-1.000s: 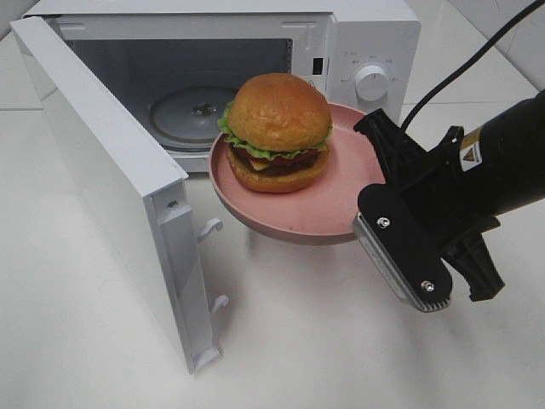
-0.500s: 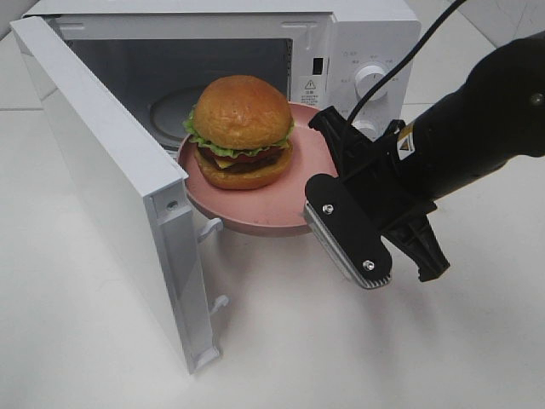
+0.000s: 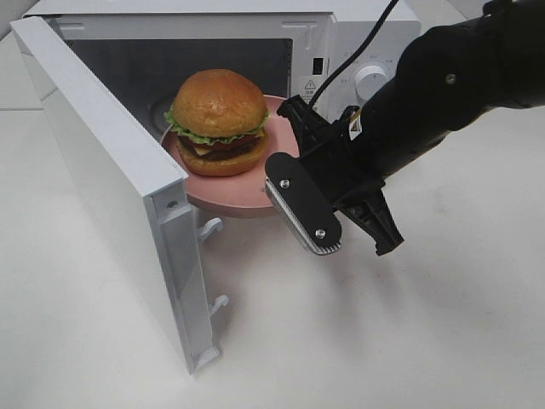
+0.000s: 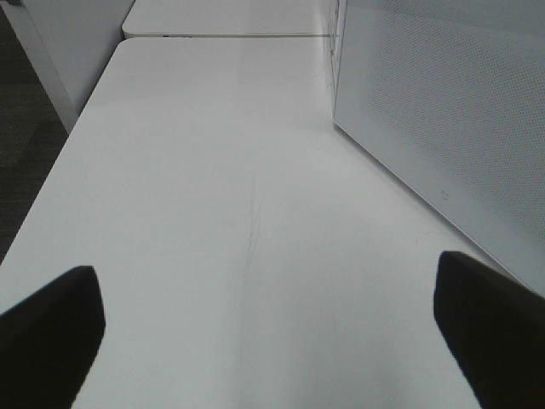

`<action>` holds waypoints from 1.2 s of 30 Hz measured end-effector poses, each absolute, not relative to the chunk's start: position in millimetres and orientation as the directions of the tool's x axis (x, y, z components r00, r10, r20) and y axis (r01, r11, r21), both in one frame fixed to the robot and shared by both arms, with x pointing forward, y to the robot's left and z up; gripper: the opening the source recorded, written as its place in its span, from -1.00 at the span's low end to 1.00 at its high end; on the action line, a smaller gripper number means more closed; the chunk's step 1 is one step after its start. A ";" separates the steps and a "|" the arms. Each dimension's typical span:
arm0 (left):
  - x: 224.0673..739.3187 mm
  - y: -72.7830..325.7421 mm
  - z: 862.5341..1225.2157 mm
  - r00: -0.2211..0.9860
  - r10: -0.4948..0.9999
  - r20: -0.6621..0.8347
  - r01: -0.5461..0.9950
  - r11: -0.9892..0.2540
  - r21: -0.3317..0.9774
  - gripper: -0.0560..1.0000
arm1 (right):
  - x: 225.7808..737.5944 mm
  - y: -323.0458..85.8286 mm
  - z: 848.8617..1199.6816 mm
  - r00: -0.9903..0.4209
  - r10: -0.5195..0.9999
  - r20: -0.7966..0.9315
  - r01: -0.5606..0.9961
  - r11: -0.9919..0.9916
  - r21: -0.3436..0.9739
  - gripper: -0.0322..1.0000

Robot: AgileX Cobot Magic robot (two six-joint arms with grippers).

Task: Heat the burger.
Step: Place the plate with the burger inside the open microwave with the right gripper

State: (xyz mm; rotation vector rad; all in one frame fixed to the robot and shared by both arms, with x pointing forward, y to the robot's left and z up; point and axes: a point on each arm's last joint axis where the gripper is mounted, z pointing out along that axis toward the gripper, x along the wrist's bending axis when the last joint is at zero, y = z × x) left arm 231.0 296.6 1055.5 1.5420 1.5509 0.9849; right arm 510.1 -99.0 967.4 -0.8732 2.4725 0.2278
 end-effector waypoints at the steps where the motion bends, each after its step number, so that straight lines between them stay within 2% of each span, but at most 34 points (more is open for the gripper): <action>1: 231.0 296.6 1055.5 -0.019 1.000 0.021 0.444 -0.010 0.896 0.95 | 512.5 -97.3 966.5 -0.667 -0.542 -0.512 -0.626 0.780 -0.010 -0.80; 19: 231.0 296.6 1055.5 -0.019 1.000 0.021 0.444 -0.010 0.896 0.95 | 548.5 -70.8 953.0 -0.683 -0.547 -0.484 -0.624 0.782 -0.004 -0.80; 36: 231.0 296.6 1055.5 -0.019 1.000 0.021 0.444 -0.010 0.896 0.95 | 583.7 -47.3 943.4 -0.718 -0.485 -0.499 -0.566 0.824 0.015 -0.80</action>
